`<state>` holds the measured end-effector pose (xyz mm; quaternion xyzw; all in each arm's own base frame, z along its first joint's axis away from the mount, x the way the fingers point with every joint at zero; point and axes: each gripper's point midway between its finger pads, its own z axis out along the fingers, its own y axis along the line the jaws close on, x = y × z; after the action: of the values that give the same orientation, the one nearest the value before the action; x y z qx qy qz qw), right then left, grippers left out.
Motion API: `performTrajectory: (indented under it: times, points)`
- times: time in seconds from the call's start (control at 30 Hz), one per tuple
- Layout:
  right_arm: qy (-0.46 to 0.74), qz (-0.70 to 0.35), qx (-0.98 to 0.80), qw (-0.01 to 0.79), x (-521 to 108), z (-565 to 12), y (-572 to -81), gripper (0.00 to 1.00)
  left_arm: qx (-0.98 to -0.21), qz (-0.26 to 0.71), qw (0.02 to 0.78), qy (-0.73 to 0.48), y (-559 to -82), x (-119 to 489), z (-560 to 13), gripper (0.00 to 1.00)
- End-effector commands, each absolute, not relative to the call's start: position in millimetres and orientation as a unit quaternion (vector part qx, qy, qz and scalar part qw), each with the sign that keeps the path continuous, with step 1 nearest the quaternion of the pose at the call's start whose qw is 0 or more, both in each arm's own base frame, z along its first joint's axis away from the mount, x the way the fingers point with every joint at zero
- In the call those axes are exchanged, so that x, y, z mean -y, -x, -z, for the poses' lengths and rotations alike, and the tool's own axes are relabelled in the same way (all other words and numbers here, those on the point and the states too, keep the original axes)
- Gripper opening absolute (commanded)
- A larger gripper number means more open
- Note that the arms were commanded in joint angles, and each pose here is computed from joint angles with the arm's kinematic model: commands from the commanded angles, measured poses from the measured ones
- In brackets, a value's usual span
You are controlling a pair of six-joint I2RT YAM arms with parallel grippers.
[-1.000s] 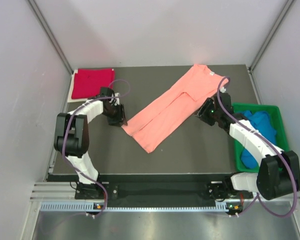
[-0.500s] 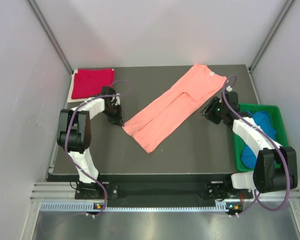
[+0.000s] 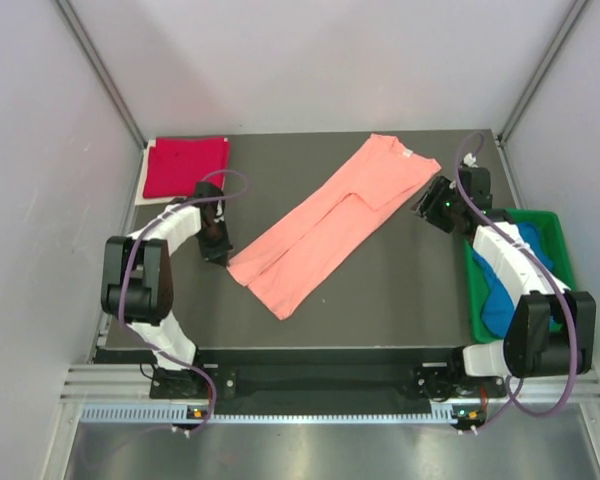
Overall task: Fold and stack the t-shirts
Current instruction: Fold the tshirt
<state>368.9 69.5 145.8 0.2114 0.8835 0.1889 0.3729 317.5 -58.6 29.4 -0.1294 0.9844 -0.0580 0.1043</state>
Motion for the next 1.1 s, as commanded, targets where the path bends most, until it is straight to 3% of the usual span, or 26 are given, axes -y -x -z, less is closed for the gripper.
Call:
performTrajectory:
  times: [0.0,0.23,0.57,0.63,0.7,0.73,0.77,1.07]
  points:
    - [-0.207,-0.168,-0.871,0.413,-52.0,-169.3,-393.8,0.54,-0.980,-0.008,0.105,0.168,-291.4,27.1,-40.9,0.00]
    - [-0.230,-0.149,-0.866,0.419,-38.8,-164.4,-442.4,0.57,-0.969,-0.048,0.088,0.227,-262.0,-2.5,-32.2,0.00]
    - [-0.252,-0.200,-0.846,0.425,-50.3,-126.0,-496.9,0.56,-0.947,-0.108,0.134,0.273,-247.9,-26.4,-56.2,0.00]
    - [-0.262,-0.206,-0.847,0.414,-51.7,-111.9,-509.6,0.56,-0.937,-0.121,0.143,0.295,-246.4,-38.6,-60.7,0.11]
    - [-0.269,-0.212,-0.851,0.398,-54.9,-96.5,-520.5,0.56,-0.931,-0.121,0.150,0.309,-243.3,-40.5,-63.3,0.40]
    - [-0.271,-0.212,-0.852,0.394,-55.4,-92.2,-523.2,0.56,-0.930,-0.117,0.155,0.312,-242.8,-39.8,-65.4,0.51]
    - [-0.275,-0.217,-0.849,0.395,-56.9,-90.5,-527.8,0.56,-0.929,-0.116,0.156,0.314,-241.4,-39.0,-65.0,0.55]
    - [-0.316,-0.208,-0.842,0.384,-53.7,-53.1,-550.8,0.52,-0.924,-0.068,0.218,0.306,-273.5,-30.5,-105.1,0.57]
